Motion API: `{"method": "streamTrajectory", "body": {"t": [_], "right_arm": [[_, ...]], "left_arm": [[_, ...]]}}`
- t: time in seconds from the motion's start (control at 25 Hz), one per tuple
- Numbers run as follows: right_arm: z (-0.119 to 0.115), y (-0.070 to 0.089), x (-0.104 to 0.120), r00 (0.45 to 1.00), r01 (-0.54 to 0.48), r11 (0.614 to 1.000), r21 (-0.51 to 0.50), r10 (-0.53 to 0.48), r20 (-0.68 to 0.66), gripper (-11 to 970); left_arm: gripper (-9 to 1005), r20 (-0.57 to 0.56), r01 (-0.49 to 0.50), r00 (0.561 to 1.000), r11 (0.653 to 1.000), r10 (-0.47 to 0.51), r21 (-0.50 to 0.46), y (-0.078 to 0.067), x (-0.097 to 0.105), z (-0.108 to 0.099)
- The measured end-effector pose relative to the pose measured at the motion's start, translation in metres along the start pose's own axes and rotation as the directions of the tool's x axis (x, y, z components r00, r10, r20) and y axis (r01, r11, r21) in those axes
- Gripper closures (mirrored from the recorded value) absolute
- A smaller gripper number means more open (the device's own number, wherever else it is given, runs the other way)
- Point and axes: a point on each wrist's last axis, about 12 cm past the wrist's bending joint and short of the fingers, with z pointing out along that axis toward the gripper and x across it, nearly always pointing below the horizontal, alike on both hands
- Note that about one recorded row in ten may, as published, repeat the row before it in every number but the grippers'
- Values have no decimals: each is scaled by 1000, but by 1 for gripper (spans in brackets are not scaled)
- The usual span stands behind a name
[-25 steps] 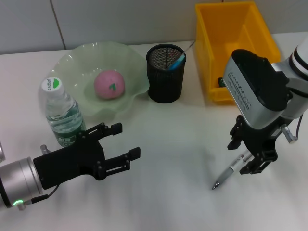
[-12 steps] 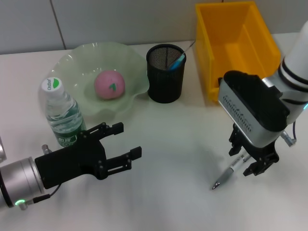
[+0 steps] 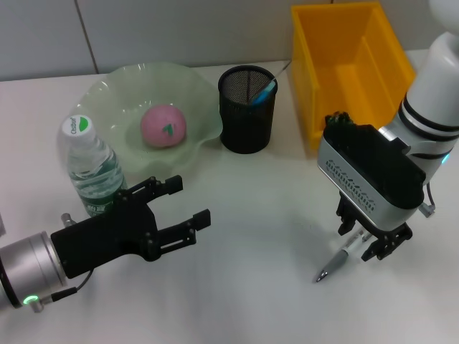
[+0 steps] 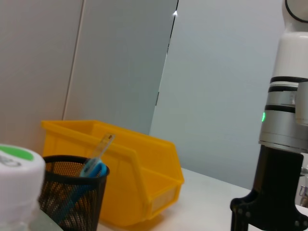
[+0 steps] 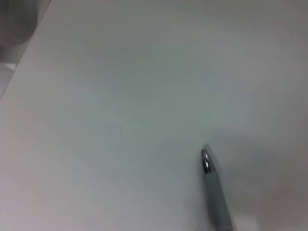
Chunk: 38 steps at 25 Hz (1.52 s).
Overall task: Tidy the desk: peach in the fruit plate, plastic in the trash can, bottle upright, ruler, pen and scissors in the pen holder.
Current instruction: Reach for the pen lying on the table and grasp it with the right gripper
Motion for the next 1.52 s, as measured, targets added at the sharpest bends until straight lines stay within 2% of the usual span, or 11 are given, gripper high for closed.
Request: {"method": "streamTrajectory", "body": {"t": [0.72, 1.24, 1.52], "right_arm": [[11, -6, -4, 996, 78, 997, -24, -79, -35, 498], [13, -8, -6, 995, 88, 996, -21, -88, -44, 607], [13, -8, -5, 995, 90, 996, -15, -91, -48, 614]], "left_arm": [[187, -1, 4, 1000, 1000, -4, 0, 0, 0, 3], [187, -2, 5, 1000, 1000, -5, 2, 1, -1, 4], [187, 3, 4, 1000, 1000, -4, 5, 1, -2, 4]]}}
